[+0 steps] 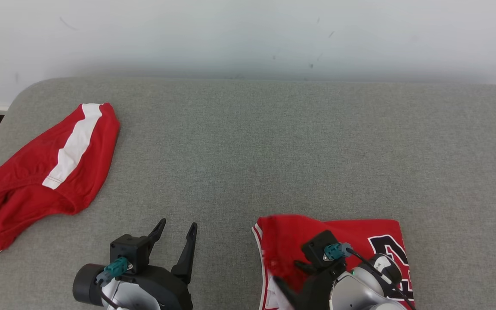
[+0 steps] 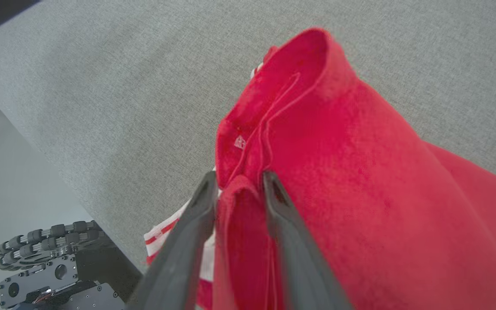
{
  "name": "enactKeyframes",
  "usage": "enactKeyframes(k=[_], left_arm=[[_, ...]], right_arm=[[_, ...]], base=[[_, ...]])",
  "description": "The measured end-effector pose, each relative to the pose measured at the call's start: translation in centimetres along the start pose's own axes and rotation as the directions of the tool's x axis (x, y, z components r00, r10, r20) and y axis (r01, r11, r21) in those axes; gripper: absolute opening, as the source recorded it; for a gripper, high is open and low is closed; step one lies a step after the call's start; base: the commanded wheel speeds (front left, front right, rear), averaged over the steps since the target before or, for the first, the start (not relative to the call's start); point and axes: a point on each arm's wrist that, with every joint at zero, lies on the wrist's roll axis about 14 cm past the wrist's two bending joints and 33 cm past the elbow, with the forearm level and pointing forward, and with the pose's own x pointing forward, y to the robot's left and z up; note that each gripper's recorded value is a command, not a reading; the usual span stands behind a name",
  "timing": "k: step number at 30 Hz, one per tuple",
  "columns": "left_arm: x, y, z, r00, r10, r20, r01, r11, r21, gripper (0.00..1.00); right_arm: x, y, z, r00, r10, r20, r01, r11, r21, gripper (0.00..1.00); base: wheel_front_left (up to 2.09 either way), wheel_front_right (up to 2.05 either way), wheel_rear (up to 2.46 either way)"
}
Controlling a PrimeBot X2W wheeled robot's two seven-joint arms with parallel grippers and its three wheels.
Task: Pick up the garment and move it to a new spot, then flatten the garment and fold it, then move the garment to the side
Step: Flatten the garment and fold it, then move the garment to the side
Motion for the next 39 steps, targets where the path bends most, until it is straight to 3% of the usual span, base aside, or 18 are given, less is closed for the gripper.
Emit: enactKeyframes(k=[9,14,17,21,27,30,39], left_arm=[[0.0,0.2,-0.1,1.000,0.007,-0.003,-0.007,1.000,-0.002,1.00],[0.1,0.6,-0.1,1.000,0.015,-0.003,-0.015,1.000,-0.003,1.00],[0.2,0.3,0.0,1.000,0.007,-0.002,-0.007,1.000,-0.002,1.00],[0.3,0.4,0.1,1.000,0.007,0.000,-0.007,1.000,0.004,1.00],[0.5,-0.1,0.4,1.000,-0.011,0.008,0.010,1.000,0.011,1.00],[0.6,-0.3,0.5,1.000,-0.016,0.011,0.016,1.000,0.011,1.00],[0.8,-0.2,0.4,1.000,-0.018,0.004,0.018,1.000,0.016,1.00]], right_arm=[[-0.1,1.1,0.7,0.997,0.063,0.033,-0.065,0.995,0.072,1.00],[-1.0,0.3,2.9,0.990,0.056,0.131,-0.073,0.989,0.129,1.00],[-2.1,-1.8,4.7,0.977,-0.023,0.212,-0.012,0.986,0.166,1.00],[-4.1,-6.9,5.4,0.948,-0.200,0.247,0.164,0.973,0.162,1.00],[-7.9,-13.5,1.9,0.881,-0.439,0.177,0.399,0.890,0.220,1.00],[-8.8,-14.8,-0.7,0.868,-0.484,0.113,0.446,0.859,0.253,1.00],[-8.7,-15.7,-4.5,0.860,-0.511,0.006,0.486,0.822,0.296,1.00]], base=[[0.00,0.00,0.00],[0.00,0.00,0.00],[0.00,0.00,0.00],[0.00,0.00,0.00],[0.00,0.00,0.00],[0.00,0.00,0.00],[0.00,0.00,0.00]])
